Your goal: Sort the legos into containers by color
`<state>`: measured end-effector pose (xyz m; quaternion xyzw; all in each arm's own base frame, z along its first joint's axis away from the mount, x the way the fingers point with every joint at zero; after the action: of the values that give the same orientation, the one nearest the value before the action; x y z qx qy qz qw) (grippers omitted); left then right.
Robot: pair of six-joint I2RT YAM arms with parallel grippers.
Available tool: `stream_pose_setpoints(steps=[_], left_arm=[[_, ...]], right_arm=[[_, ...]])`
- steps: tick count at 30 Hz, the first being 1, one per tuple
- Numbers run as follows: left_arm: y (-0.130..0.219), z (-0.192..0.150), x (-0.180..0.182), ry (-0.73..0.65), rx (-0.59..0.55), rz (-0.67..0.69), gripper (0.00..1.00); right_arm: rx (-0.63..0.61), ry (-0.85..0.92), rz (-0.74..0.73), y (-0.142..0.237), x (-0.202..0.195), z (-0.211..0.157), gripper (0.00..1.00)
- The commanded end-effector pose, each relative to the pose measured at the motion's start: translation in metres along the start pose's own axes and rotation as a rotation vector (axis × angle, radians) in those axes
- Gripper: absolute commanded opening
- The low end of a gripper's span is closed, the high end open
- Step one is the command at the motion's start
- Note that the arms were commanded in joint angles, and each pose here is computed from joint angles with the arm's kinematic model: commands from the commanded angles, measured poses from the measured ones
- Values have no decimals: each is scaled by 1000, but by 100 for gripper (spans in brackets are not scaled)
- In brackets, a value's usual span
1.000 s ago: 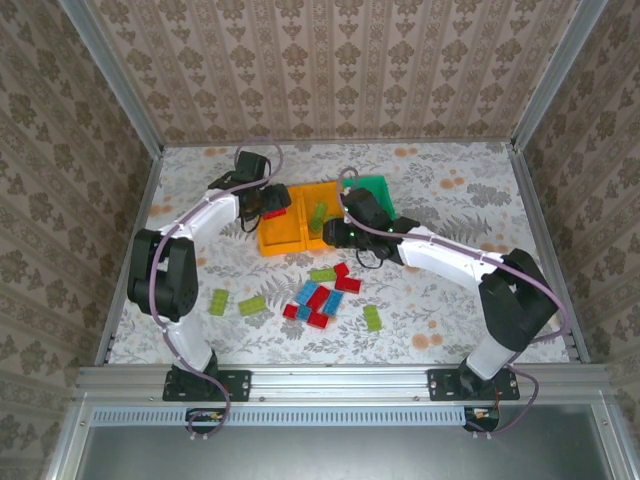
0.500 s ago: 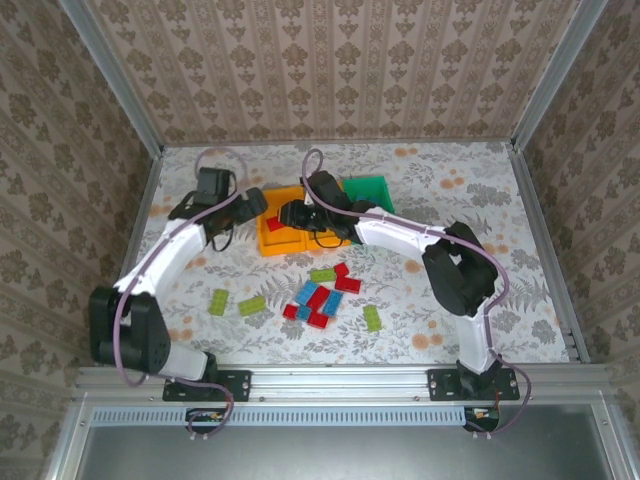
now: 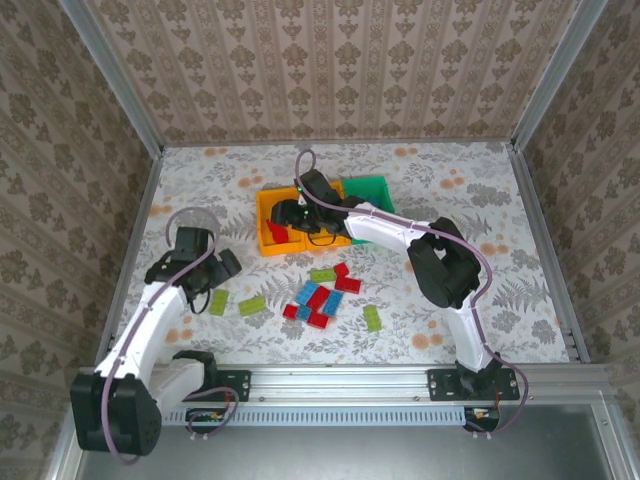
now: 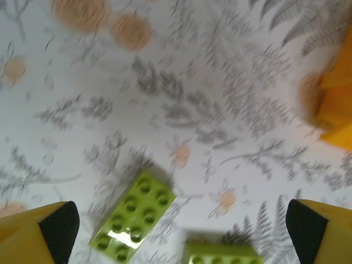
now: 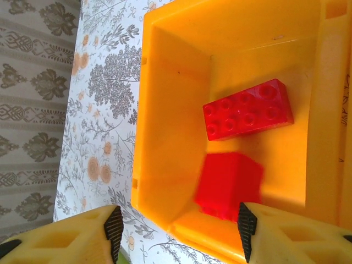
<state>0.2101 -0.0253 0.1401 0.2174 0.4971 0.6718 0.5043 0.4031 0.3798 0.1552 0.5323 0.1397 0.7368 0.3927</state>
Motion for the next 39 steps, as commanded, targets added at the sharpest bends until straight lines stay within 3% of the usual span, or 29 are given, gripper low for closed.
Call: stream_pose_setpoints(steps=[1,9,23,32,39], left_arm=[[3,-29,19,11,68,76,100],[-11,-60,32,17,121,107,97],[-35,-47,21,-6,125,114,88],[-45,-52,28,16,134,118,69],[-49,-47,20,-6,155,97,67]], right_arm=[[18,1,-3,4,5,-2,66],[-15,26,21,31,15,1,76],[-69,74,-72,80,-3,-6,77],[-205,16,-102,136,-25,11,79],[-262,-17,-149,166,-47,18,80]])
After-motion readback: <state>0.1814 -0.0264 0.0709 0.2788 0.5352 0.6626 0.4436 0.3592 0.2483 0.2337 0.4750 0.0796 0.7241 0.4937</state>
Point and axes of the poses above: each hand's point on the last joint's axis, 136 mm out from that joint toward the fingers, its own y axis back along the fingers, its own x axis along the line the jaws close on, z = x × y, the point moved 5 cm from there along y, back along the fingers, and after that the axes turned 2 degrees about -y, right-handed, at the moved point
